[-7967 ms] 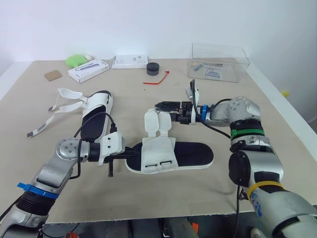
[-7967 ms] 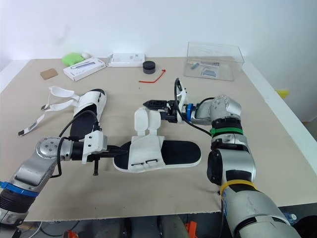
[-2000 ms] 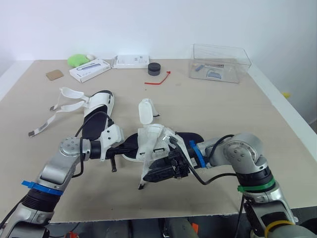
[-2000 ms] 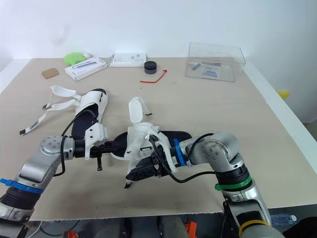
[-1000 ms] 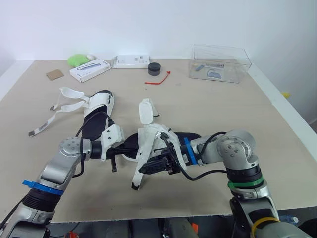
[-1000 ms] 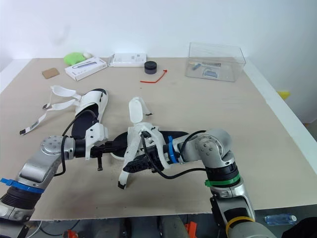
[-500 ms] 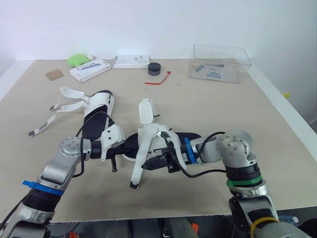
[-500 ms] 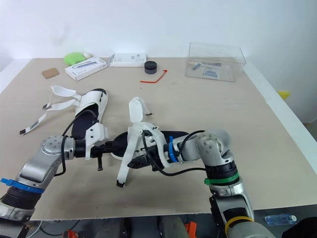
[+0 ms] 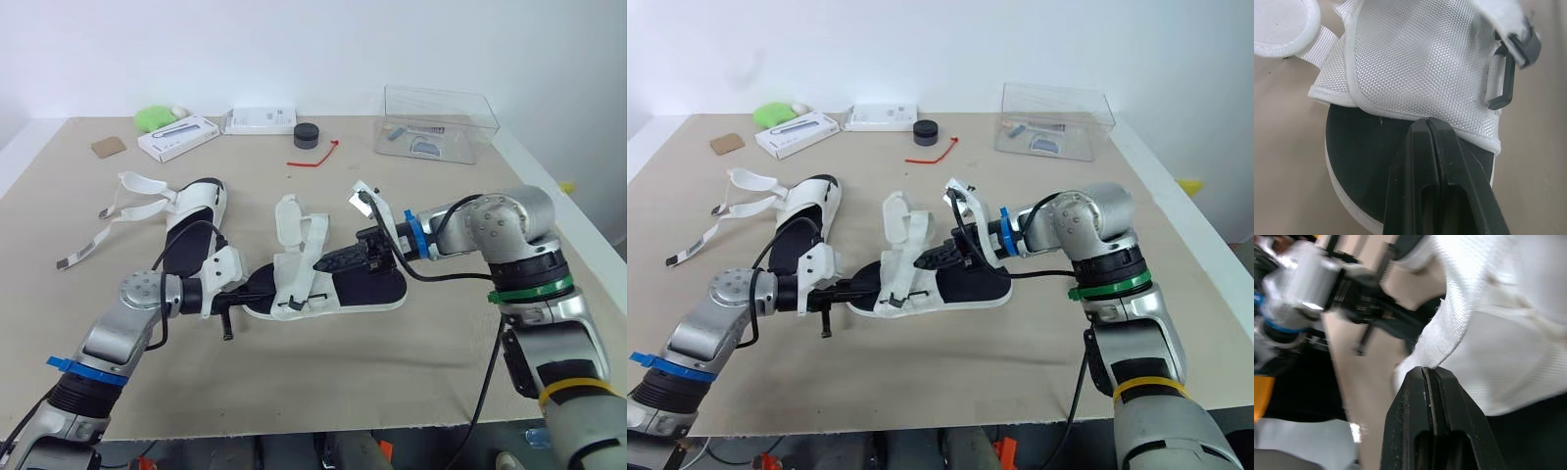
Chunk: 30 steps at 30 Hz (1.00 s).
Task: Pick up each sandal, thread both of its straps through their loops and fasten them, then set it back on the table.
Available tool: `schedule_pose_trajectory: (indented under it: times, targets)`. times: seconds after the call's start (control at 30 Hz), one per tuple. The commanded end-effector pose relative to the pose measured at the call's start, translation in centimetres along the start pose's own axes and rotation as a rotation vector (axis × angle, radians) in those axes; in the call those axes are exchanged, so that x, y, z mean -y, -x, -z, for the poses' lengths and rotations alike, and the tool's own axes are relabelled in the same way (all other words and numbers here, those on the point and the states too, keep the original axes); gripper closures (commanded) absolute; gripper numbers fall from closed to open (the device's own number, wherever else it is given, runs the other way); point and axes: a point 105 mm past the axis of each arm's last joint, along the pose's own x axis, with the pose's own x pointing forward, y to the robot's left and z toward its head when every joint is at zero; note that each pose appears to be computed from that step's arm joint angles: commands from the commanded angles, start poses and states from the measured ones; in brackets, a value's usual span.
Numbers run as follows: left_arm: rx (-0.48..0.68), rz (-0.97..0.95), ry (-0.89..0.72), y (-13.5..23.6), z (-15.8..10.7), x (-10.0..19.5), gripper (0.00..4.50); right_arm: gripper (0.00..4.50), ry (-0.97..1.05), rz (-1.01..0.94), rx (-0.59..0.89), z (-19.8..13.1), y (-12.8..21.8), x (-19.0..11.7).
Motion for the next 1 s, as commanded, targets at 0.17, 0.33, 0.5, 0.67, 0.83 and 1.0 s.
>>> schedule_pose_trajectory:
  times: [0.17,0.33,0.5,0.67,0.83,1.0]
  targets:
    - [0.002,0.0,-0.021,-0.1,-0.2,0.0,4.5,3.54,0.087,0.05,0.028,-1.4,0.3,1.9]
    - [0.0,0.005,-0.02,0.0,-0.2,0.2,4.5,2.63,0.075,0.011,0.084,-2.8,0.3,0.5]
    - [0.002,0.008,-0.018,-0.1,-0.2,0.2,4.5,2.63,0.075,-0.028,0.094,-2.5,0.5,-1.3]
    - [-0.001,0.01,-0.016,0.0,-0.2,0.3,4.5,2.63,0.061,-0.059,0.113,-1.5,1.8,-2.6]
    - [-0.004,0.016,-0.012,0.1,-0.1,0.4,4.5,2.63,0.086,-0.137,0.037,1.6,3.4,-4.5]
    - [-0.003,0.03,-0.006,0.1,-0.1,0.4,4.5,2.63,0.091,-0.266,0.016,3.0,2.9,-6.8]
